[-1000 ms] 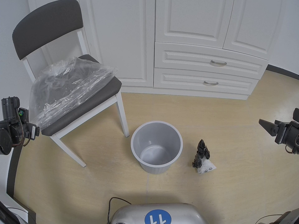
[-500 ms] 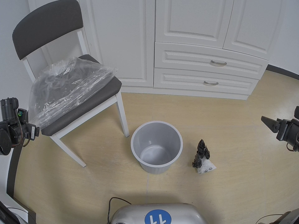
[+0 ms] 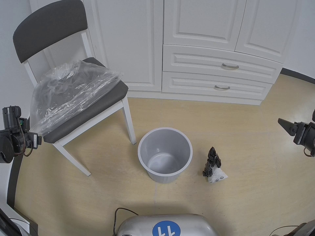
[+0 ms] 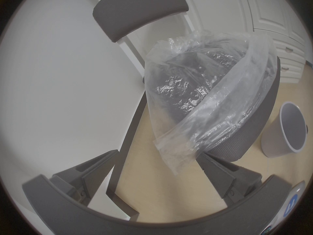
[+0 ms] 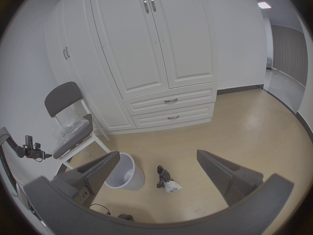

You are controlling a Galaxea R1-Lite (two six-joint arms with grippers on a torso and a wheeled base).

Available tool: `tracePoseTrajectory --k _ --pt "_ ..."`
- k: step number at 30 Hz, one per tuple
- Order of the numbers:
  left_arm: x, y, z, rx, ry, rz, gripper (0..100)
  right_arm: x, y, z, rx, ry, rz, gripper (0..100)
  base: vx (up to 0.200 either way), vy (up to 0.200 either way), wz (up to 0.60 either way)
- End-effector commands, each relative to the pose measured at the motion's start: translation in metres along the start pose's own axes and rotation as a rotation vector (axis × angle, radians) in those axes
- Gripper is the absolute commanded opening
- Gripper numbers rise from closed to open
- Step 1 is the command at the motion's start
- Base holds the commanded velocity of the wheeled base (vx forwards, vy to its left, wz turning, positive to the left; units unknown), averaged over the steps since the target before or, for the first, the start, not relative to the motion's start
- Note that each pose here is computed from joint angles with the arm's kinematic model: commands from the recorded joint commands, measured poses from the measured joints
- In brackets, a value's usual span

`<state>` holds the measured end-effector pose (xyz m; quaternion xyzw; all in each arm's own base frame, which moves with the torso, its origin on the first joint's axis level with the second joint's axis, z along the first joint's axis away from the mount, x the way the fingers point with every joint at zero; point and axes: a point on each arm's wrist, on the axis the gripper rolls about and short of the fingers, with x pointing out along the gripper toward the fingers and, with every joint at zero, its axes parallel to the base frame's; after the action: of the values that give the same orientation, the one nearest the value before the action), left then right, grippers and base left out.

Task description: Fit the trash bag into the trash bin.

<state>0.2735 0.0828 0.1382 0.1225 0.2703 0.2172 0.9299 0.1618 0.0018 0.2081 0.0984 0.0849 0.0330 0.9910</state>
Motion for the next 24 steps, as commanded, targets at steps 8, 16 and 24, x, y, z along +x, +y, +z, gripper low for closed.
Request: tracePoseTrajectory --k 8,16,24 --pt "0.001 0.002 0.002 -0.207 -0.088 0.022 100 -0.003 -0.001 0.004 0.005 -0.025 -0.007 100 0.0 0.0 0.0" --pt "-0.004 0.006 0.011 -0.296 -0.246 0.043 100 -0.001 -0.002 0.006 0.006 -0.051 -0.009 100 0.0 0.0 0.0" --pt "0.013 -0.002 0.011 -0.333 -0.33 0.042 100 -0.003 -0.002 0.007 0.005 -0.058 -0.008 100 0.0 0.0 0.0"
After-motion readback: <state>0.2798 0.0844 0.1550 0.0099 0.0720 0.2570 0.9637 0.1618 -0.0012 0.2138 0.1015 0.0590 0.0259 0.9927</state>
